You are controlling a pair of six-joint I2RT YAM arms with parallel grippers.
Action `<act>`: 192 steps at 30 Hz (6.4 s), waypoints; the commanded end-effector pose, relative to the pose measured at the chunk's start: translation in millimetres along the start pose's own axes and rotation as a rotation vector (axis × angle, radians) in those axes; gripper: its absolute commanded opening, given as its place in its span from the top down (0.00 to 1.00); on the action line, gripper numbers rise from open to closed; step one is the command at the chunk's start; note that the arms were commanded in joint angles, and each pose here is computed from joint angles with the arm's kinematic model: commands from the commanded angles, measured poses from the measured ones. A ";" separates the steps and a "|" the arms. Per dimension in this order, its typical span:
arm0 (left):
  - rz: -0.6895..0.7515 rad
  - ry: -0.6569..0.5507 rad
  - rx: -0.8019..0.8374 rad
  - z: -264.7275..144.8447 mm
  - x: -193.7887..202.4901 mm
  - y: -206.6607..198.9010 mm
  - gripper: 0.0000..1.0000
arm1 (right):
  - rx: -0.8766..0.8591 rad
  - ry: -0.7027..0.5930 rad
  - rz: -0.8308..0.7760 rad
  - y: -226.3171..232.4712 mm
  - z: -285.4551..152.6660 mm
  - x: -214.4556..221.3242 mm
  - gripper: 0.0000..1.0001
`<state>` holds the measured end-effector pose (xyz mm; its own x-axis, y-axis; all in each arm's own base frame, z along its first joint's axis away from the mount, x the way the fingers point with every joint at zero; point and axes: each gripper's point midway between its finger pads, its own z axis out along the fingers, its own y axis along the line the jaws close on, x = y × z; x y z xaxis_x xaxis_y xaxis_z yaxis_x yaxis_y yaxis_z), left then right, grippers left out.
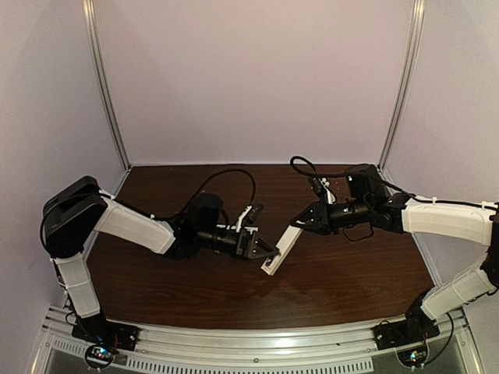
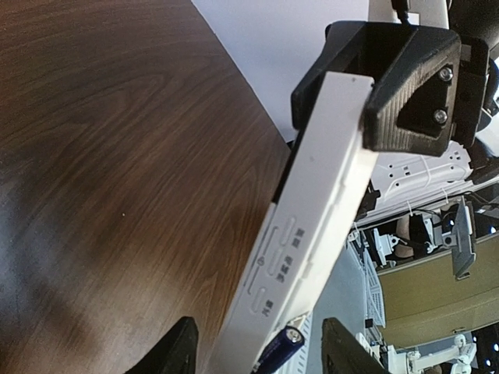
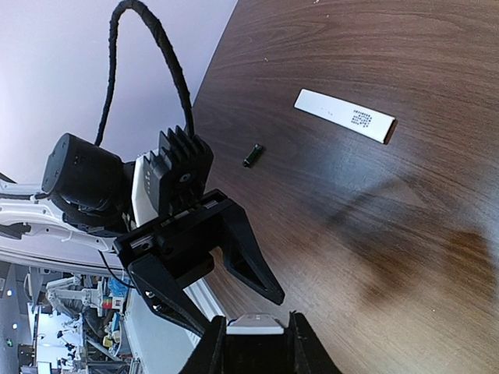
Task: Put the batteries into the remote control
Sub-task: Load the battery into the battery compartment, then press the battery in the battery compartment, then pass from the right arm to the left, then pass from the left arm to the right, then remove the battery at the center of the board.
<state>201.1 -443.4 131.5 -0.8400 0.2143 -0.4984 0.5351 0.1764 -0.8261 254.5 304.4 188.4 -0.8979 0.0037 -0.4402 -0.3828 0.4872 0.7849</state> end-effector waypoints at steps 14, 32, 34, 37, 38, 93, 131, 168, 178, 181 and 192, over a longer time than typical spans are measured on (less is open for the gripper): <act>-0.021 -0.025 0.064 0.6 -8.5 -5.4 0.50 | -0.027 -0.041 -0.067 19.1 -6.1 -13.0 1.00; -0.048 0.010 0.051 1.2 5.9 8.9 0.70 | -0.066 -0.082 -0.074 31.6 -14.1 -20.5 1.00; -0.050 0.016 0.047 1.2 8.4 11.3 0.71 | -0.071 -0.085 -0.068 32.9 -15.7 -21.6 1.00; -0.048 0.025 0.037 1.4 11.8 14.4 0.72 | -0.073 -0.089 -0.055 32.4 -18.0 -22.6 1.00; -0.044 0.027 0.036 1.3 12.0 14.8 0.72 | -0.083 -0.104 -0.064 35.1 -19.5 -26.0 1.00; 0.545 -0.030 -0.291 -52.2 -34.9 -23.4 0.09 | -0.133 -0.132 -0.059 27.4 -22.5 -19.4 1.00; 0.636 0.017 -0.672 -5.7 -42.0 -3.1 0.78 | -0.115 -0.131 0.082 13.8 -7.9 -19.6 0.57; 0.464 -0.006 -0.813 -116.9 -52.0 22.9 0.14 | -0.085 -0.177 0.096 -9.5 -9.1 -22.2 1.00; 0.033 0.190 -1.158 -216.8 0.7 125.1 0.39 | -0.107 -0.181 0.042 -12.7 -15.3 -19.1 1.00; -0.008 0.250 -1.178 -216.4 14.3 140.8 0.43 | -0.140 -0.176 0.018 -7.7 -16.3 -17.0 1.00; -0.062 0.356 -1.178 -211.8 42.0 170.0 0.53 | -0.200 -0.182 -0.066 7.4 -24.0 -14.2 1.00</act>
<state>280.0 -204.0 37.9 -0.8876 0.3867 -0.2502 0.4007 0.9162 -0.0055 264.0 285.9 190.8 -0.8637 0.1515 -0.4807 -0.4034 0.3640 0.8395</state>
